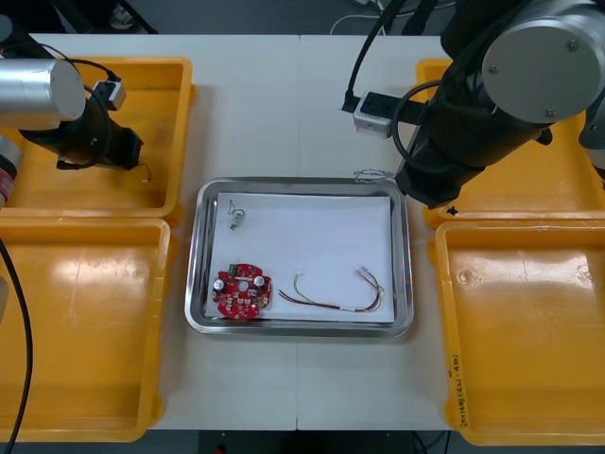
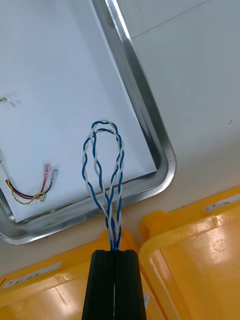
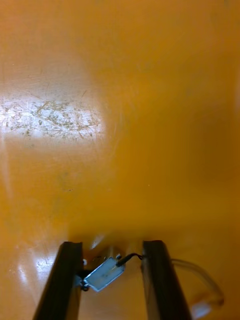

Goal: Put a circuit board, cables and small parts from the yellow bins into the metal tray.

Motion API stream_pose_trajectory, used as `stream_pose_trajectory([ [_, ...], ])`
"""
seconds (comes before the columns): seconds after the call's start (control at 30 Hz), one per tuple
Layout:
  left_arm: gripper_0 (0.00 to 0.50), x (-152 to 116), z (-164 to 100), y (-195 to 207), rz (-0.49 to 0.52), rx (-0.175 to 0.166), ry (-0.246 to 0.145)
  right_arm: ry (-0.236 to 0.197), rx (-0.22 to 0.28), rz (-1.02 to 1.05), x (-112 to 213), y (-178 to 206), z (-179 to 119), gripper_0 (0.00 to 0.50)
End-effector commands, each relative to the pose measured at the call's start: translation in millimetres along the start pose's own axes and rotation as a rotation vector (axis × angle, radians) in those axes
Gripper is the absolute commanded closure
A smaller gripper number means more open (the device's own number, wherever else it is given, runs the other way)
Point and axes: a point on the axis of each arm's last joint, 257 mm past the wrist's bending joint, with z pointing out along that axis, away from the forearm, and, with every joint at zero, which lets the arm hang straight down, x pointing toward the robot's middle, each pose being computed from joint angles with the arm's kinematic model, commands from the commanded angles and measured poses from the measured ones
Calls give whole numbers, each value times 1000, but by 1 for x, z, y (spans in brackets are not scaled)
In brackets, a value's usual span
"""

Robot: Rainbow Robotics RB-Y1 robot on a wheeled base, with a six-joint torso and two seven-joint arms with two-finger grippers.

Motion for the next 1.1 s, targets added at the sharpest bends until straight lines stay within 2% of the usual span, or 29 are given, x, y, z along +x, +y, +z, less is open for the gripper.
stream_pose_trajectory([
  [0.03,500,1,4,-9,142,15,-10,-54,17,-158,-40,16,-7,500],
  [0.27,500,1,4,-9,142,18,-12,-113,-7,-296,-70,30,11,500],
  [0.43,500,0,-3,-4,116,31,-10,-128,-2,-359,-80,32,21,500],
  [0.67,500,-4,-41,4,119,44,20,-91,55,-452,-83,39,44,500],
  [0.97,500,-7,-78,7,113,55,38,-41,59,-481,-81,49,71,500],
  [1.1,499,-7,-90,8,112,49,42,-18,90,-506,-79,48,83,500],
])
